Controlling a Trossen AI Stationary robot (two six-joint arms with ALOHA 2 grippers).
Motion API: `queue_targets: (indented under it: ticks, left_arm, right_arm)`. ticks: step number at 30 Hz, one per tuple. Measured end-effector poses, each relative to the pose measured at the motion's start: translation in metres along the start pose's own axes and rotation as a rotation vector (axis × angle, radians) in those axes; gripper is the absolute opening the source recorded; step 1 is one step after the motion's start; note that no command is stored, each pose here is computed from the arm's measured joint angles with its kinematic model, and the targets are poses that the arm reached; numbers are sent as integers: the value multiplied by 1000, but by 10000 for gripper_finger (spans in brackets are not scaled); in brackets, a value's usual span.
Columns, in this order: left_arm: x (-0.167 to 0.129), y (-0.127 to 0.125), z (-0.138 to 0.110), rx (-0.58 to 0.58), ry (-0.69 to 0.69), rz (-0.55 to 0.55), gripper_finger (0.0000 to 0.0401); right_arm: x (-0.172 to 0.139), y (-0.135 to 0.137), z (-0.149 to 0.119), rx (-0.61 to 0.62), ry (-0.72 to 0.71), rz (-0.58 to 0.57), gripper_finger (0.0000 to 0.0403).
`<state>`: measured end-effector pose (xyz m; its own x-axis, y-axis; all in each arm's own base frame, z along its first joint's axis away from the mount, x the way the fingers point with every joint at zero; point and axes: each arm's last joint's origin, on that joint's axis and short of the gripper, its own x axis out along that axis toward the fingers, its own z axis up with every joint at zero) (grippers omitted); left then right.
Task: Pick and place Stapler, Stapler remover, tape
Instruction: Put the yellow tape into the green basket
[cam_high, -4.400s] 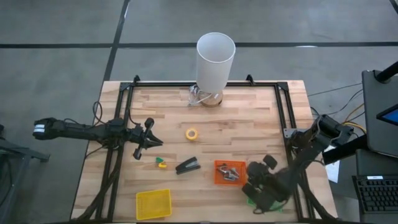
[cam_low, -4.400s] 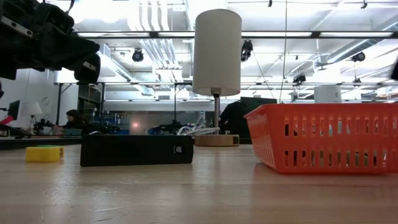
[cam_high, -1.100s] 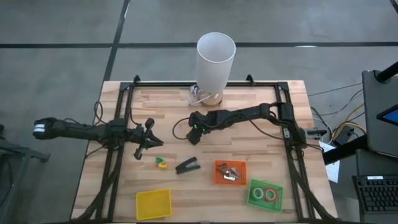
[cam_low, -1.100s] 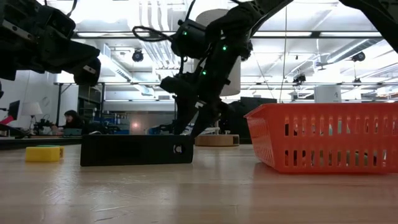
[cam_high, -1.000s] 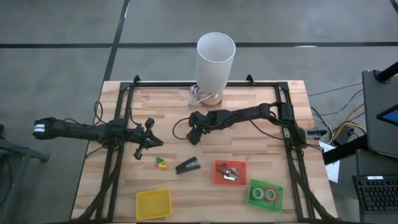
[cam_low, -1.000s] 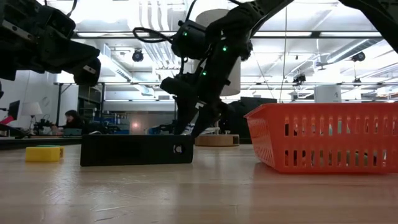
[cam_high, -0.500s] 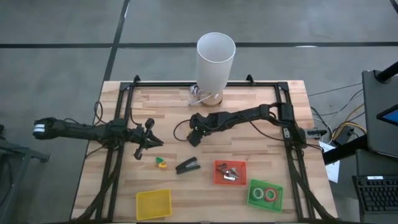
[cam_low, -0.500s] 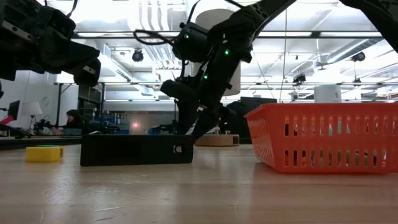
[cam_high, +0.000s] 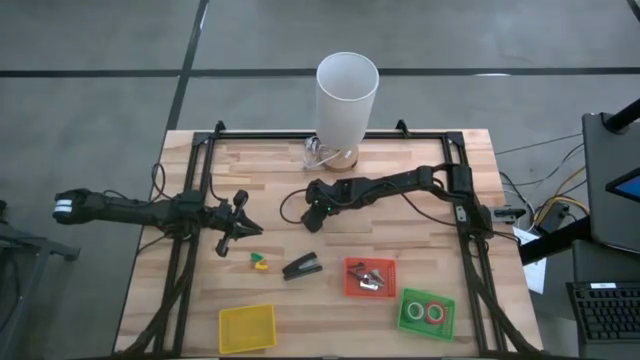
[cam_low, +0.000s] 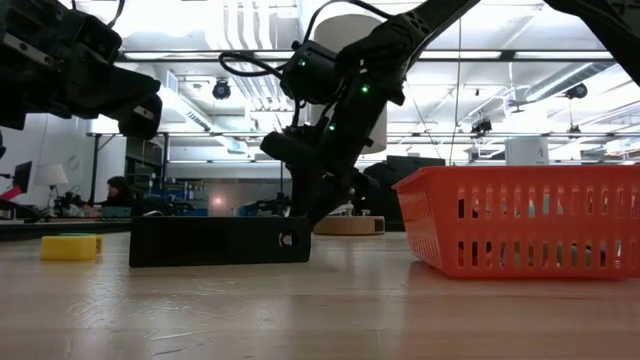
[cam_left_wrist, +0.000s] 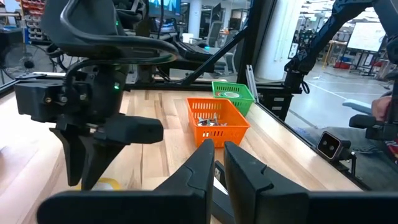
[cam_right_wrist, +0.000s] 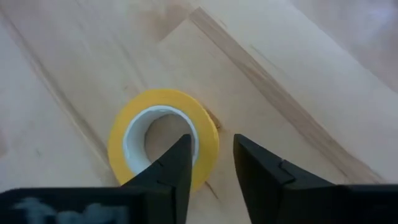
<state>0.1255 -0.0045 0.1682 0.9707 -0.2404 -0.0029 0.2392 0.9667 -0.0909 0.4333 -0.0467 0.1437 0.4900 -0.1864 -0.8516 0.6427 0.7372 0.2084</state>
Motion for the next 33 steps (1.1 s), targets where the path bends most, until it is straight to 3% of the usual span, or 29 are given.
queue_targets:
  ticks: [12, 23, 33]
  left_arm:
    - [0, 0, 0, -1, 5, 1, 39]
    - [0, 0, -1, -1, 5, 1, 39]
    - [0, 0, -1, -3, 12, 1, 39]
  right_arm:
    - [2, -4, -7, -16, 25, -3, 28]
    - [-5, 5, -11, -86, 52, -8, 24]
    - [-43, 13, -29, -149, 182, -73, 20]
